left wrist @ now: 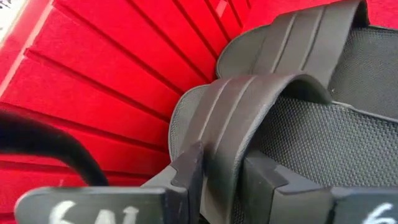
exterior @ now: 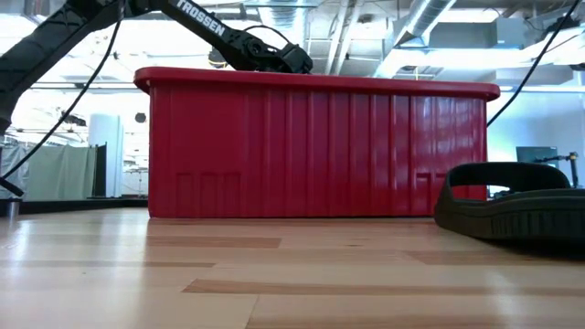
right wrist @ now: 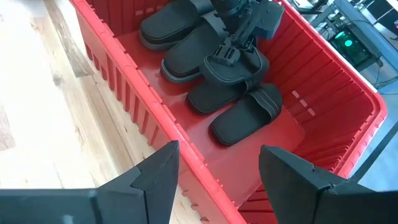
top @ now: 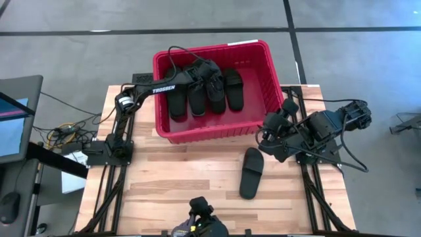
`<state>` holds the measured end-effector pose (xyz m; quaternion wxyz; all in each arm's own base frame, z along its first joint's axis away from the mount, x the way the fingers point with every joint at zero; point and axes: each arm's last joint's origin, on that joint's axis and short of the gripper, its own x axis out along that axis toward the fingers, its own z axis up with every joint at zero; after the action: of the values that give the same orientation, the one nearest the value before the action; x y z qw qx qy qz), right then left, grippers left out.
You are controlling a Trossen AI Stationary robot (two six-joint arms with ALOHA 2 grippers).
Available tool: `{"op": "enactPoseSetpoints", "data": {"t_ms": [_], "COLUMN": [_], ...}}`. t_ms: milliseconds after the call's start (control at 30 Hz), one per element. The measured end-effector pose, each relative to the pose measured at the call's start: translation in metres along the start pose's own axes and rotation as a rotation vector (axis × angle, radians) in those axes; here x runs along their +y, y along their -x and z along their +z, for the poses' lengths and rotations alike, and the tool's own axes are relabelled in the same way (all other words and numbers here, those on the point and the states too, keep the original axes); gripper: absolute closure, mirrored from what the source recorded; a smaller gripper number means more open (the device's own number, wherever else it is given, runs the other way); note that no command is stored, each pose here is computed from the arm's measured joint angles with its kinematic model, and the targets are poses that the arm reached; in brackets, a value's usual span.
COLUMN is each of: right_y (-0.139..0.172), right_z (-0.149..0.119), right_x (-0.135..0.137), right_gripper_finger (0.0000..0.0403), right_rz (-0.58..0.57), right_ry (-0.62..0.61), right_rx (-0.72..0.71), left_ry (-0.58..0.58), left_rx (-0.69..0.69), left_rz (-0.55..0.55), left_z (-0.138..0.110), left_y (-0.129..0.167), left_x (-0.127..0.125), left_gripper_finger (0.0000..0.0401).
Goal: Pick and place slides into bin
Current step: Put the black slipper into the red container
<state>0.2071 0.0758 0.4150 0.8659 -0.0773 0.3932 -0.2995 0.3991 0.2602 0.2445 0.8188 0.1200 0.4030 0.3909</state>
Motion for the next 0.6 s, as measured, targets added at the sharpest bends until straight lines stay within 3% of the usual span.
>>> {"op": "enactPoseSetpoints", "data": {"t_ms": [600], "right_y": [0.0005], "right_z": [-0.0003], "right_x": [0.0004], "right_gripper_finger": [0.0196], "right_rz": [0.006], "right_ry": [0.002], "right_rx": [0.002], "left_ry": [0.099], "left_rx": [0.019], "left_rz": [-0.071], "left_z": [-0.0051], "left_y": [-0.0029], "left_x": [0.0039], "left_gripper_finger": [0.0328]}}
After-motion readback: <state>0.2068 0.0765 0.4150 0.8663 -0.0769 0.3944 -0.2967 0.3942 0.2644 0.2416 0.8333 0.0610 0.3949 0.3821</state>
